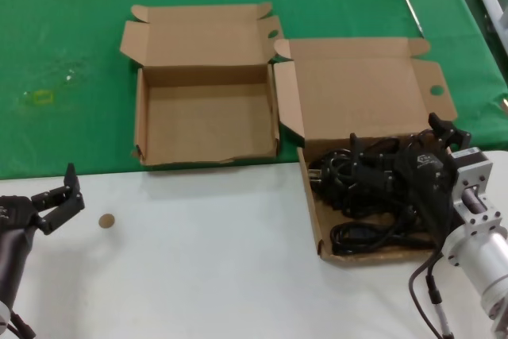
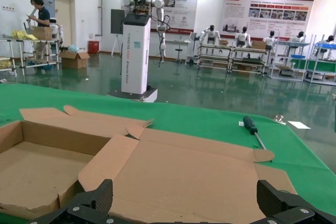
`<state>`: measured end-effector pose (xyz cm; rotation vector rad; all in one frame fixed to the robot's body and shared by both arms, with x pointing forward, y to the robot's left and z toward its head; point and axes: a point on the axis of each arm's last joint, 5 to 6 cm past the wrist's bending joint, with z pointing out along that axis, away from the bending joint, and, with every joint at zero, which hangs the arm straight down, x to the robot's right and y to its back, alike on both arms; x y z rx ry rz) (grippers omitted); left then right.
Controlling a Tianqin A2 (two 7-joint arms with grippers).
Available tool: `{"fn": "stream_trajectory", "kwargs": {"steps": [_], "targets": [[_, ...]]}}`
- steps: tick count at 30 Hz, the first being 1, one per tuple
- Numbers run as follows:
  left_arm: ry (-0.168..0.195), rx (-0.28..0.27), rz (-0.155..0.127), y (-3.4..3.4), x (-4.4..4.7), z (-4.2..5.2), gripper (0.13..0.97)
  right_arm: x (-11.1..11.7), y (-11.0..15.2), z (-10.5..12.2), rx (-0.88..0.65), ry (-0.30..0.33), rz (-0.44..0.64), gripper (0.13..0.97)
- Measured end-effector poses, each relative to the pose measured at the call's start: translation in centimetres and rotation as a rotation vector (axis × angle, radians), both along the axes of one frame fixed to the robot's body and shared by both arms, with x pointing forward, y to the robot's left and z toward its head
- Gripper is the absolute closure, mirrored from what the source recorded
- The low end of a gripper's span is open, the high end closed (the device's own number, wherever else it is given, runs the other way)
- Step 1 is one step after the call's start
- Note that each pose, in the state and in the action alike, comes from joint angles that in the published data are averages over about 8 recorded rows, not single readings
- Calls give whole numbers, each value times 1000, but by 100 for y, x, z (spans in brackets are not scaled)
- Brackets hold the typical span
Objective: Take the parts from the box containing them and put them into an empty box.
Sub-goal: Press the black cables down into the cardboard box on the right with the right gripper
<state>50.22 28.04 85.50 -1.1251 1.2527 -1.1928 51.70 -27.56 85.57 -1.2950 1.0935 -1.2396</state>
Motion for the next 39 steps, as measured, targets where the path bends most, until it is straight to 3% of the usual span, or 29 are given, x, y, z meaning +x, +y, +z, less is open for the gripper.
{"fn": "stream_trajectory", "kwargs": {"steps": [22, 31, 39], "targets": [[0, 0, 0, 0, 0, 0, 134, 0, 0, 0, 0, 0, 0, 130], [0, 0, 0, 0, 0, 0, 191, 1, 2, 0, 1, 1, 2, 130], [0, 0, 0, 0, 0, 0, 320, 19, -16, 10, -4, 10, 13, 130]]}}
